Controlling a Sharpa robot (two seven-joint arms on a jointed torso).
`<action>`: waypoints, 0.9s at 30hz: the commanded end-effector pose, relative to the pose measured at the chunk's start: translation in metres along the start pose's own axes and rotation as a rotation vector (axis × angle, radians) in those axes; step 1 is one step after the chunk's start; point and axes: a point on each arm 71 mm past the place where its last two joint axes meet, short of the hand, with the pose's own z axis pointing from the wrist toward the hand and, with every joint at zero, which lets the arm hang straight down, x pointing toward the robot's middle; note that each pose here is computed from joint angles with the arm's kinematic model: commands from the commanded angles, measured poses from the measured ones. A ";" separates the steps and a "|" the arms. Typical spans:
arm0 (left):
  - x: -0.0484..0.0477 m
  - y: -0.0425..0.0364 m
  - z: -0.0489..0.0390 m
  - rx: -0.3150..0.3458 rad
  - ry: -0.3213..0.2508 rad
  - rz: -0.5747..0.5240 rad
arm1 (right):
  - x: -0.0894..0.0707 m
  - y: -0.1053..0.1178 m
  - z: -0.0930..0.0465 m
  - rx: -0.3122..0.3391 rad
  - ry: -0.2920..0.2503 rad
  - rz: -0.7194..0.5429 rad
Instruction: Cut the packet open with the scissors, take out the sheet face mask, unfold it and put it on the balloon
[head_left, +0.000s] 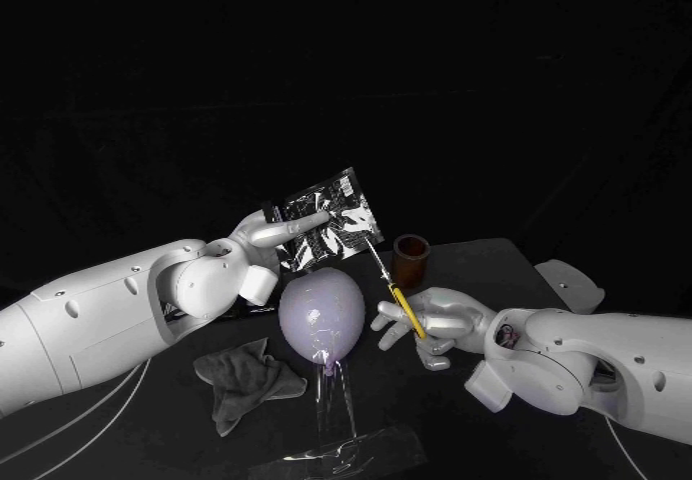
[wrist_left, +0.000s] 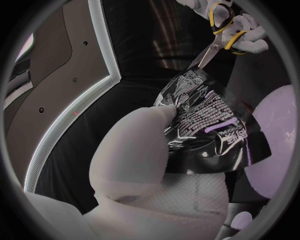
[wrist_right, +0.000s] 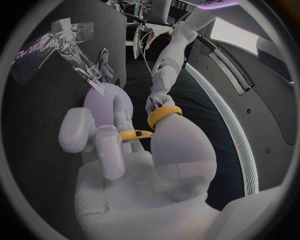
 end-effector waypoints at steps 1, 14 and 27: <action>0.0012 -0.0011 0.0004 0.002 0.013 0.002 | 0.000 0.003 -0.001 -0.027 0.003 -0.011; -0.0005 -0.0011 0.0000 0.000 0.005 0.009 | -0.005 0.003 -0.001 -0.024 -0.019 -0.021; -0.0036 -0.0016 0.0002 0.010 -0.017 0.007 | -0.008 0.000 0.000 -0.004 -0.026 -0.049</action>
